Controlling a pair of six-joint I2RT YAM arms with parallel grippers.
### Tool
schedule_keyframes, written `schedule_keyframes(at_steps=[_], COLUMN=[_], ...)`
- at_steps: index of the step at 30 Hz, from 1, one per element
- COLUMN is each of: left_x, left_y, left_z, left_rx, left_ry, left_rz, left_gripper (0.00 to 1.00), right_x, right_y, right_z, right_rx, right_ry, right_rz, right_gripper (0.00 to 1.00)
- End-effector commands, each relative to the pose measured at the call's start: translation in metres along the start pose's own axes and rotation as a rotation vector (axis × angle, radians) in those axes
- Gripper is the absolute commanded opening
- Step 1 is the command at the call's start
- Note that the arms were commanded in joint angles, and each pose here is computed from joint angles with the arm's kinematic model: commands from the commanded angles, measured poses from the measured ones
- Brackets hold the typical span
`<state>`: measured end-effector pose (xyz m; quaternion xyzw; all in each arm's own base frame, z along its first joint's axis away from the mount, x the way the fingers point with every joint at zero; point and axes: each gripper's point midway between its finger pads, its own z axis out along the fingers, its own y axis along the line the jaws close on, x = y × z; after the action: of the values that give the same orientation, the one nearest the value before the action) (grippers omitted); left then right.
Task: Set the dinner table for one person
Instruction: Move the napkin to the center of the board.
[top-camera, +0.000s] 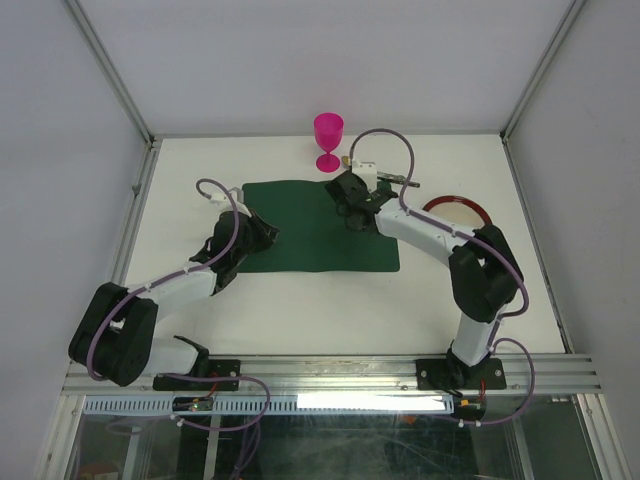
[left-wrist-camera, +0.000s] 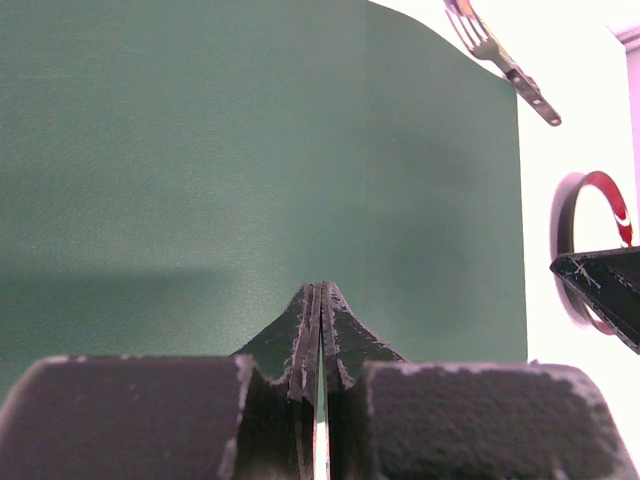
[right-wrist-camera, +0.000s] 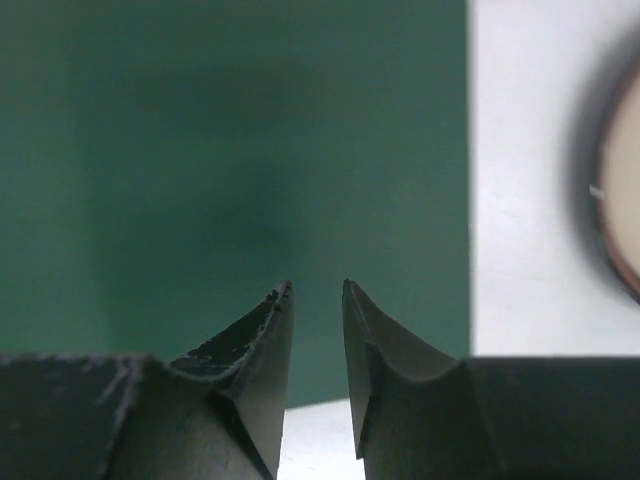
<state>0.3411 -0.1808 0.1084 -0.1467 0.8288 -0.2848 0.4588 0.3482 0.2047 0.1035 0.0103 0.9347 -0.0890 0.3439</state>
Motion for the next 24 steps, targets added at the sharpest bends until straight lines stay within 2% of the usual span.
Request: schedule_keyframes(at_steps=[1, 5, 11, 19, 24], left_x=[-0.015, -0.01, -0.008, -0.007, -0.006], left_y=[0.004, 0.009, 0.018, 0.023, 0.022], left_z=[0.008, 0.013, 0.012, 0.011, 0.01], left_rx=[-0.023, -0.034, -0.064, -0.074, -0.068], left_ry=[-0.073, -0.062, -0.068, -0.07, -0.068], left_rz=[0.02, 0.019, 0.026, 0.025, 0.022], left_gripper=[0.0, 0.0, 0.0, 0.0, 0.0], right_x=[-0.045, -0.06, -0.056, -0.039, -0.029], right_y=[0.078, 0.117, 0.152, 0.157, 0.145], right_z=[-0.006, 0.005, 0.037, 0.058, 0.062], right_rx=[-0.321, -0.415, -0.449, -0.431, -0.389], right_ry=[-0.123, -0.142, -0.105, -0.073, -0.057], right_rz=[0.038, 0.016, -0.04, -0.058, -0.053], right_gripper=[0.3, 0.29, 0.26, 0.22, 0.22])
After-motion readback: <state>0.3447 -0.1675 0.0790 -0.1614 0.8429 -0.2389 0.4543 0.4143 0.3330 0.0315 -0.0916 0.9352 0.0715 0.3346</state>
